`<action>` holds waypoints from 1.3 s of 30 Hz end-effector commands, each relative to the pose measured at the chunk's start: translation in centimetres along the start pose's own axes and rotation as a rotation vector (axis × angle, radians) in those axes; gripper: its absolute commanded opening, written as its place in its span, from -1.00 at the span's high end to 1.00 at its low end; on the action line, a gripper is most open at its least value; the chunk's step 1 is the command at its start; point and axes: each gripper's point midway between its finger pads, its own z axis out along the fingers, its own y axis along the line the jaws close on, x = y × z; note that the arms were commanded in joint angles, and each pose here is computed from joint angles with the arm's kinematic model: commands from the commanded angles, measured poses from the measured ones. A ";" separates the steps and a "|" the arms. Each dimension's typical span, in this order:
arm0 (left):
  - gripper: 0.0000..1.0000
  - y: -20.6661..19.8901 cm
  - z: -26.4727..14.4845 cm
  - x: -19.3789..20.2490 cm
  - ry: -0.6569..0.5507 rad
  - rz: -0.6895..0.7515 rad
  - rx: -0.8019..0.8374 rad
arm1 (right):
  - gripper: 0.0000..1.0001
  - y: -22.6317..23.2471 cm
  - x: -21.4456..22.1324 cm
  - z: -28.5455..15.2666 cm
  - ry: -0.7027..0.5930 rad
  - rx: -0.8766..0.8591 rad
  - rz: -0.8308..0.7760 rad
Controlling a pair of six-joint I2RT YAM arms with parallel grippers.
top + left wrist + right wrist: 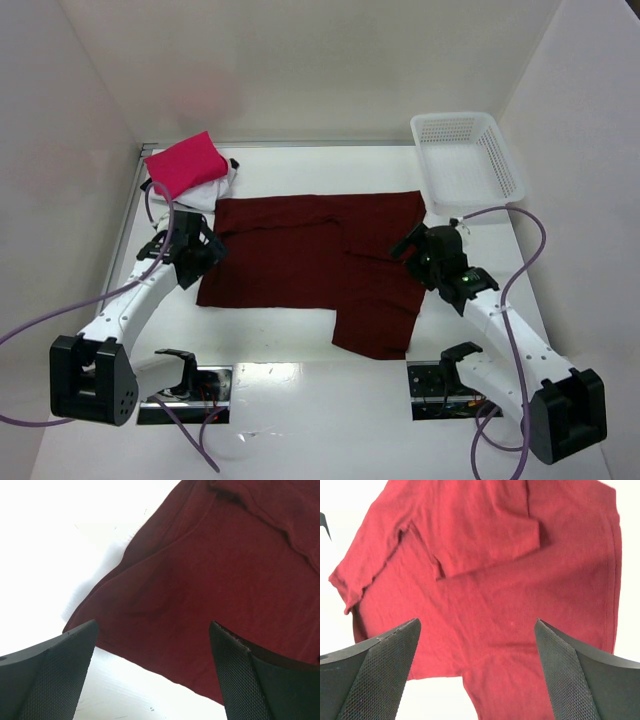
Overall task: Fold and stack the t-shirts
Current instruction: Fold the flattened tshirt in 1/3 of the way, then grap the side of the flattened tshirt furthest away from the robot with both arms
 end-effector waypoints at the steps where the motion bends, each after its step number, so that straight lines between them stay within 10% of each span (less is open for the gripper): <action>1: -0.98 -0.3 0.4 -0.4 -0.027 -0.016 0.015 | -1.00 -2.3 3.8 0.8 0.108 0.106 -0.015; 25: -1.00 0.4 1.7 0.3 0.003 -0.129 0.048 | -0.88 -3.5 13.9 -0.6 0.379 0.246 -0.304; 39: -1.00 3.0 1.9 1.5 0.048 -0.302 0.022 | -0.08 -5.1 15.7 -0.7 0.408 0.336 -0.338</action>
